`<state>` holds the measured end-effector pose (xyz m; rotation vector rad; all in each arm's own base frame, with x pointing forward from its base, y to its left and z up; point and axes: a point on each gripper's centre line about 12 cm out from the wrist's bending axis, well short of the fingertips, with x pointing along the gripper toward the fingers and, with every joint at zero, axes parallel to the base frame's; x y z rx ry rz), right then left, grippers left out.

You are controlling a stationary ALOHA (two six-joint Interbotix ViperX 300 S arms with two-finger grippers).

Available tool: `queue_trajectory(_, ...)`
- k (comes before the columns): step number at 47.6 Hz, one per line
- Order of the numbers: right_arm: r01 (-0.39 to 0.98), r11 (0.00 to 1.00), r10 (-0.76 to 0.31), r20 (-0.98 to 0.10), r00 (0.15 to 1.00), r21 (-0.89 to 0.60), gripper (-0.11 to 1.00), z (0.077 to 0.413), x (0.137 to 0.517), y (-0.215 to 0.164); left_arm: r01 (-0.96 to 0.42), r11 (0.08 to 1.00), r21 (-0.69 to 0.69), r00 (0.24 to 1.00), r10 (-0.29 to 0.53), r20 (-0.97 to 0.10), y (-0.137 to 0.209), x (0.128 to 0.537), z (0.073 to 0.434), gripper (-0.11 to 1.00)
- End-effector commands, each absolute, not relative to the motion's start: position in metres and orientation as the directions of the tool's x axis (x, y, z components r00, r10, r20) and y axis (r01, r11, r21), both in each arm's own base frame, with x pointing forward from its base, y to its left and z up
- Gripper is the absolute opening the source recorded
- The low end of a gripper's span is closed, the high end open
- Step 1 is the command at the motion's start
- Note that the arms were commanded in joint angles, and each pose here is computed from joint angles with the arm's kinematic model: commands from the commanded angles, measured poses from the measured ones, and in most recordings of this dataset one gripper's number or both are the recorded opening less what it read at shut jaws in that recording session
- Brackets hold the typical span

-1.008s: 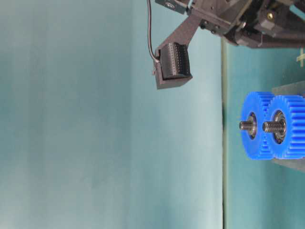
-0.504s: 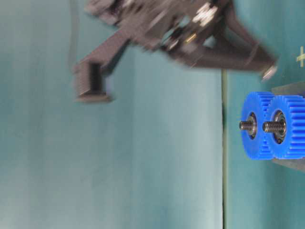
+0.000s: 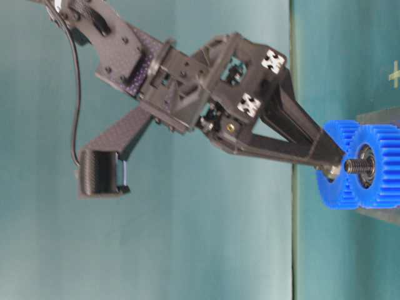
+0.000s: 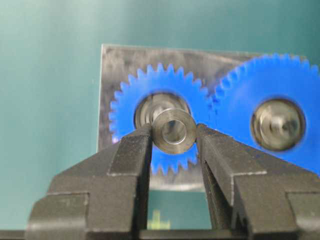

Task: Insert the washer onto the shaft.
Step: 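Carry the washer with the right gripper over the lower gear's shaft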

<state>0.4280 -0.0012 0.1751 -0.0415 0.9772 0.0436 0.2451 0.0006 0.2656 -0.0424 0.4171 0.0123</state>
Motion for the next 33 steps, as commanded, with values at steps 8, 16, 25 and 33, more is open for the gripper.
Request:
queue_trajectory(8, -0.072, 0.997, 0.021, -0.805, 0.592, -0.027, 0.3, 0.188, 0.436, 0.002, -0.021, 0.999, -0.038, 0.926, 0.005, -0.378, 0.001, 0.246, 0.274, 0.0)
queue_trajectory(16, -0.075, 0.997, 0.023, -0.813, 0.582, -0.026, 0.3, 0.184, 0.434, 0.003, -0.02, 0.999, -0.039, 0.924, 0.004, -0.383, 0.001, 0.246, 0.272, 0.0)
queue_trajectory(25, -0.074, 0.997, 0.024, -0.817, 0.576, -0.023, 0.3, 0.18, 0.436, 0.004, -0.02, 0.999, -0.039, 0.924, 0.004, -0.381, 0.001, 0.246, 0.272, 0.0)
queue_trajectory(33, -0.074, 0.997, 0.023, -0.822, 0.57, -0.024, 0.3, 0.177, 0.435, 0.003, -0.02, 0.999, -0.039, 0.924, 0.004, -0.381, 0.001, 0.246, 0.272, 0.0)
